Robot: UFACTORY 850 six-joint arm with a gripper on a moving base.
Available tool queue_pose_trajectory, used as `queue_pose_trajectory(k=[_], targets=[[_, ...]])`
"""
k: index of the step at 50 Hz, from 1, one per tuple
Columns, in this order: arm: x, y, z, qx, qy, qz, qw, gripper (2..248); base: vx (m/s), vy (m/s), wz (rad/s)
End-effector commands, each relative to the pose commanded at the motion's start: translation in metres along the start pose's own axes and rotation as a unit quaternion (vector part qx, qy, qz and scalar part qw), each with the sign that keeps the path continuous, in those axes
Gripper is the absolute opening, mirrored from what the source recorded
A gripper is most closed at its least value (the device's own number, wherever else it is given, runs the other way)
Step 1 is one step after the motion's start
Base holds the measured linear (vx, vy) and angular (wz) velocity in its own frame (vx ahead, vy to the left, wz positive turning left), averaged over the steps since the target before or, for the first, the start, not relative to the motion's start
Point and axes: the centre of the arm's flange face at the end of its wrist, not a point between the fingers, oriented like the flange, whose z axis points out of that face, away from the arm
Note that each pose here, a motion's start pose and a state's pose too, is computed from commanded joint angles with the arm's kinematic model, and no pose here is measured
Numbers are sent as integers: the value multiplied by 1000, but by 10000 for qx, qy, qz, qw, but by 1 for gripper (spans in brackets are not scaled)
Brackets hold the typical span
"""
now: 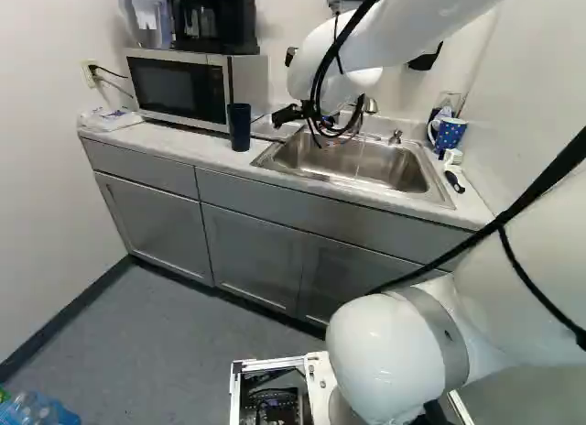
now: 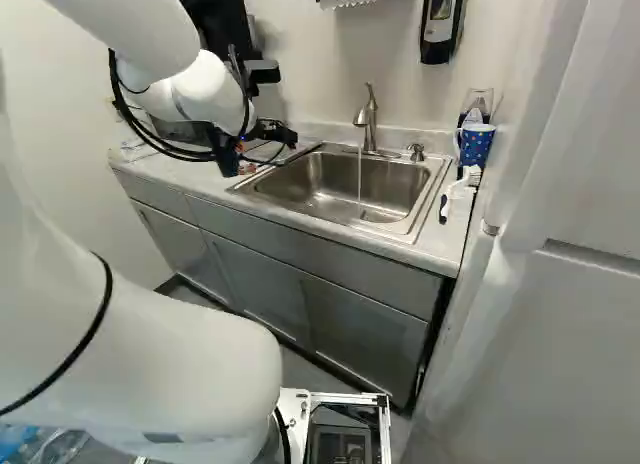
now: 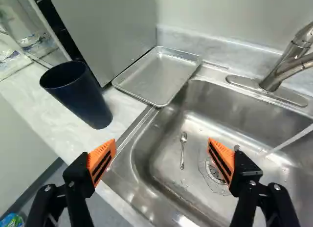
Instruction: Rinse the cup and place it in the tray
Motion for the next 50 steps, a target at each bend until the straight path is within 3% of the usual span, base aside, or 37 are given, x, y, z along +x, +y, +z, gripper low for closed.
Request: queue_pose_trajectory(k=[50], targets=[[10, -75, 11, 715, 82, -483, 9962, 247, 0, 0, 0]])
